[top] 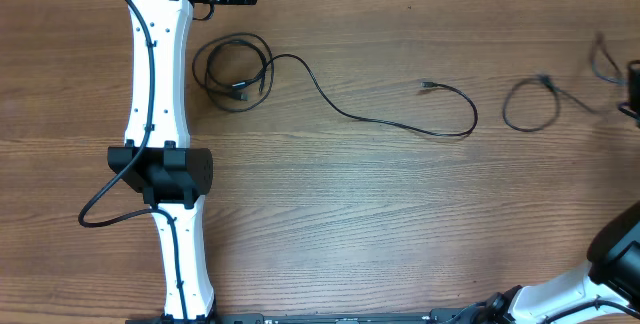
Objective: Untangle cables
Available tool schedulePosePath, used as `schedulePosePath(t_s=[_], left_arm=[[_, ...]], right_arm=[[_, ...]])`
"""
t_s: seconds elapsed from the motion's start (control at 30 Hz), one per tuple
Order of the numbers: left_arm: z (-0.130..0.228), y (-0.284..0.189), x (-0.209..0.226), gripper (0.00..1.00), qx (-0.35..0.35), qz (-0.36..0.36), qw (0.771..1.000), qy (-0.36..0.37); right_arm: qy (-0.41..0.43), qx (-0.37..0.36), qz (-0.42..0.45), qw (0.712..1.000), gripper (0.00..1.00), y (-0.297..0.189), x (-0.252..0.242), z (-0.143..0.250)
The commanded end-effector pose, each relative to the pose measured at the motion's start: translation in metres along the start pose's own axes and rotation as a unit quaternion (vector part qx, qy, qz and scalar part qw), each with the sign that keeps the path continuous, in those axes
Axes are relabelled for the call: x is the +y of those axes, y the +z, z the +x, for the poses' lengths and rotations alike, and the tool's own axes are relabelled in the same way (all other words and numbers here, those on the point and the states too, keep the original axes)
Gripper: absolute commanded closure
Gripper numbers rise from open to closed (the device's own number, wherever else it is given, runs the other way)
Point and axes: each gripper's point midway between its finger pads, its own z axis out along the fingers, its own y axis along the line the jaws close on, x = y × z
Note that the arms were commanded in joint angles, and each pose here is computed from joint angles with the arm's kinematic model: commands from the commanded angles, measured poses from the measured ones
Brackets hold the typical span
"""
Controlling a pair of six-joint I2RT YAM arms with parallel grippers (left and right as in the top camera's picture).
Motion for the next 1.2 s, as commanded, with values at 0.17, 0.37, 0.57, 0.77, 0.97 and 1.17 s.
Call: schedulePosePath(t_s=[0.17, 0.37, 0.57, 0.77, 0.97, 1.17], left_arm=[[-0.007, -0.009, -0.004, 0.44, -0.014, 0.000, 0.999, -0.052], [-0.006, -0.009, -0.010, 0.45, -0.011, 0.018, 0.995, -0.097], [-0.008, -0.010, -0.019, 0.45, -0.011, 0.044, 0.992, -0.122], [-0.009, -0.010, -0.019, 0.45, -0.011, 0.045, 0.989, -0.140], [-0.017, -0.011, -0.022, 0.44, -0.025, 0.055, 0.989, -0.137], [-0.030, -0.012, -0.024, 0.43, -0.052, 0.061, 0.989, -0.123]], right_arm=[[-0.102, -0.133, -0.037, 0.985, 0.96, -0.008, 0.041, -0.051], [-0.124, -0.177, -0.066, 0.974, 0.96, 0.027, 0.047, -0.068], [-0.140, -0.160, -0.042, 0.976, 0.96, 0.089, 0.017, -0.058], [-0.163, -0.139, -0.017, 0.977, 0.51, 0.120, -0.006, -0.046], [-0.200, -0.147, -0.036, 0.968, 0.01, 0.069, 0.037, -0.065], [-0.207, -0.130, -0.024, 0.969, 0.00, -0.021, 0.076, -0.074]])
